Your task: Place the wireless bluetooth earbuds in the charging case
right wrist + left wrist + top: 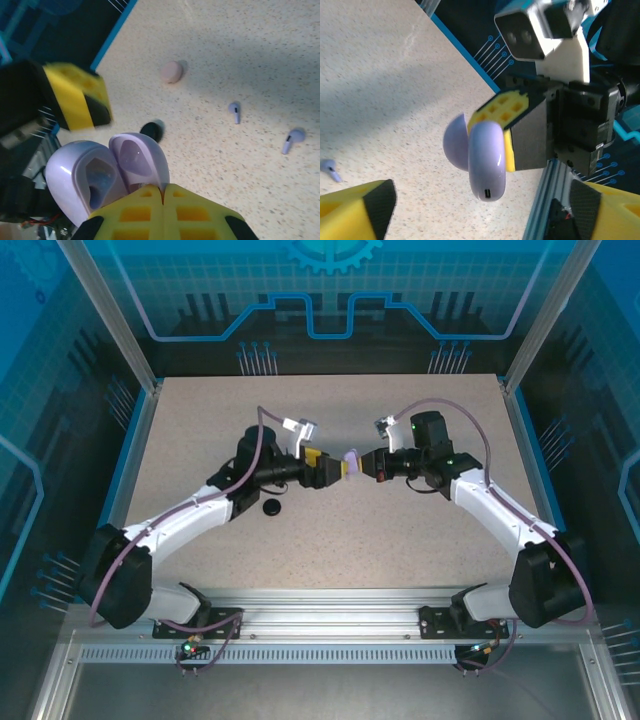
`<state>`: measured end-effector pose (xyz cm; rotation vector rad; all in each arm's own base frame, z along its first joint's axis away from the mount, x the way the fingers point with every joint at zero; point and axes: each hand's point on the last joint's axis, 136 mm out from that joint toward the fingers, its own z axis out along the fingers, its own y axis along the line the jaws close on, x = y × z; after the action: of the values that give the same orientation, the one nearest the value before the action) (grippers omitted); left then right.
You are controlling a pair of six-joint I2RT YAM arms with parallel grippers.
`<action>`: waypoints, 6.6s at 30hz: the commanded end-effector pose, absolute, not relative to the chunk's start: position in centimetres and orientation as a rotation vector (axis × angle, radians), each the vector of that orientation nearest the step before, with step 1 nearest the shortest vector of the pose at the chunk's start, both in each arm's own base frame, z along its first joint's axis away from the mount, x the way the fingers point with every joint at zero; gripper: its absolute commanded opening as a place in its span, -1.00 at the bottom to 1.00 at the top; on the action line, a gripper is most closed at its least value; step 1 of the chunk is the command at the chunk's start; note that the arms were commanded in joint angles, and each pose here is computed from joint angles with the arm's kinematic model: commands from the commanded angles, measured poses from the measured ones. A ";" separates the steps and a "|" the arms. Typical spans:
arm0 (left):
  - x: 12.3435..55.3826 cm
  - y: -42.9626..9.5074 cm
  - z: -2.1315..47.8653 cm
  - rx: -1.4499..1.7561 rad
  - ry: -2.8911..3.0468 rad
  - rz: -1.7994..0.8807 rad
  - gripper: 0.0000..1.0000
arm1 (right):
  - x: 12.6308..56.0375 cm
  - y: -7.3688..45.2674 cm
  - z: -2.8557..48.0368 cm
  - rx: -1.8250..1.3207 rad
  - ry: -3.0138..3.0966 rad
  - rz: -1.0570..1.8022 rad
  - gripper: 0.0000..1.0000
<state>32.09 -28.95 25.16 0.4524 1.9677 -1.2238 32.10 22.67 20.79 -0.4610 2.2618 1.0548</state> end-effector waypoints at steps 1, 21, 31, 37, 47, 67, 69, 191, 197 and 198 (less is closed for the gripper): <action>31.3 -28.0 26.9 0.594 1.999 -1.204 0.96 | 32.9 21.4 20.2 -0.536 2.293 0.912 -1.00; 31.6 -30.4 23.0 1.070 2.312 -1.316 0.64 | 33.0 22.4 20.0 -0.806 2.296 0.814 -1.00; 32.2 -31.5 22.8 1.078 2.291 -1.431 0.35 | 32.6 23.3 19.5 -0.839 2.304 0.816 -1.00; 32.4 -31.7 22.3 1.077 2.301 -1.447 0.28 | 32.7 23.9 19.6 -0.854 2.302 0.812 -1.00; 32.4 -31.8 21.2 1.078 2.317 -1.469 -0.01 | 33.1 23.9 19.8 -0.846 2.296 0.809 -1.00; 32.4 -32.0 21.2 1.062 2.281 -1.499 -1.00 | 34.2 23.2 20.3 -0.764 2.303 0.748 -0.80; 32.6 -31.5 21.5 1.033 2.261 -1.490 -1.00 | 34.6 22.5 20.7 -0.718 2.308 0.736 -0.61; 26.5 -24.3 34.6 0.675 1.176 -0.675 -1.00 | 35.6 23.8 34.8 -0.488 2.154 0.234 -0.72; 27.2 -24.3 34.7 0.645 1.160 -0.636 -1.00 | 32.7 24.1 39.6 -0.519 1.963 0.344 -0.70; 27.3 -24.2 34.9 0.639 1.152 -0.629 -1.00 | 32.1 24.4 40.2 -0.534 1.924 0.371 -0.70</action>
<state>27.24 -24.62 33.33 0.6642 1.2370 -0.6826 33.38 23.13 37.55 -0.4913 2.0578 0.3045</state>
